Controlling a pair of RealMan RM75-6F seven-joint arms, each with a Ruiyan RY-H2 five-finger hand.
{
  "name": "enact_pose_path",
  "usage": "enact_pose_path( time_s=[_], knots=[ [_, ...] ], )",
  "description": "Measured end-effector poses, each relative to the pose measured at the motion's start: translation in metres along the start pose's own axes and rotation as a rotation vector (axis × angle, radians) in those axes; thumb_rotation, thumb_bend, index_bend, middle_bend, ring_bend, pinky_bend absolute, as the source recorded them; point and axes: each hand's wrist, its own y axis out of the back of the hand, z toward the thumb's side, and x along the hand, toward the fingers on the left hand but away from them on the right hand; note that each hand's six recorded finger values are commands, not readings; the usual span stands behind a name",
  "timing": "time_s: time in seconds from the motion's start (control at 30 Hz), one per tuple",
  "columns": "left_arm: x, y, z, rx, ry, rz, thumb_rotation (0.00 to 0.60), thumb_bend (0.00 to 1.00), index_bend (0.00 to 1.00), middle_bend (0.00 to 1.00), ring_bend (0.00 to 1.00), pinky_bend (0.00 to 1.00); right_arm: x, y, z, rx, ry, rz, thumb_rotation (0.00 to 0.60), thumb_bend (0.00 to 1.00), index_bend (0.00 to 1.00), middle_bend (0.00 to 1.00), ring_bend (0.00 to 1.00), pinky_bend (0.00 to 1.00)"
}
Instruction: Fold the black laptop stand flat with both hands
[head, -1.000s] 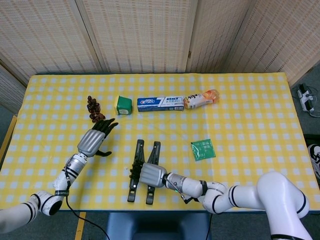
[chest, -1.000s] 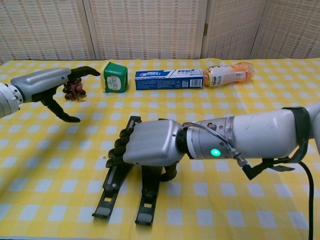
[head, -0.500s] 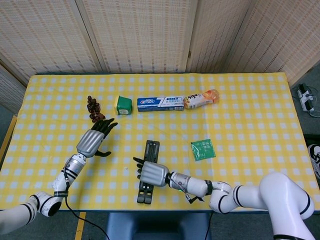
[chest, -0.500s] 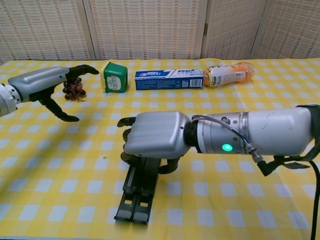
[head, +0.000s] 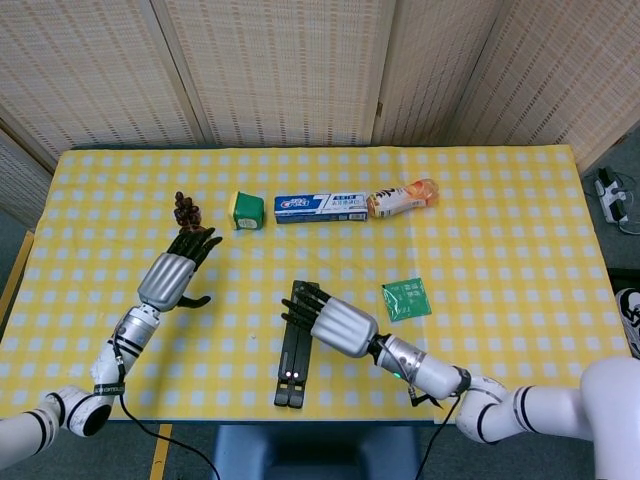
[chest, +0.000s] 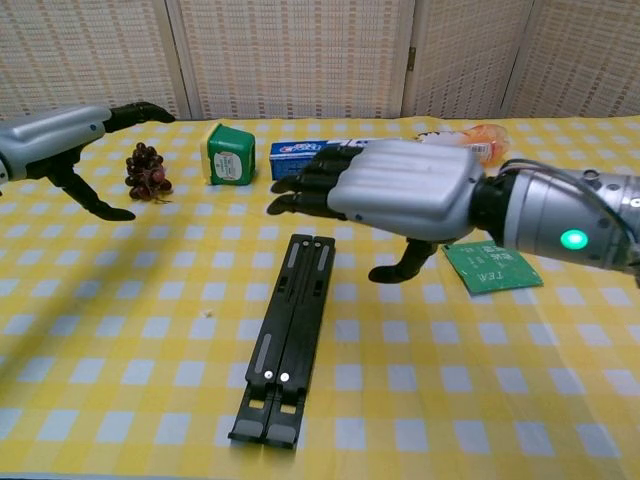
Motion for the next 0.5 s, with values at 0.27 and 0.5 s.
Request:
enact_pose_path(
  time_s=[0.27,0.5],
  knots=[
    [-0.031,0.028,-0.027,0.039,0.108,0.049,0.600,0.23,0.00,0.00,0.00,0.00,0.085,0.011,-0.066,-0.090,-0.331,-0.040,0.600,0.32,0.00,0.07,0.06,0.00],
    [-0.077,0.050,-0.058,0.055,0.215,0.092,0.600,0.23,0.02,0.00,0.00,0.00,0.166,0.009,-0.101,-0.169,-0.584,-0.069,0.600,0.32,0.00,0.05,0.06,0.00]
  ],
)
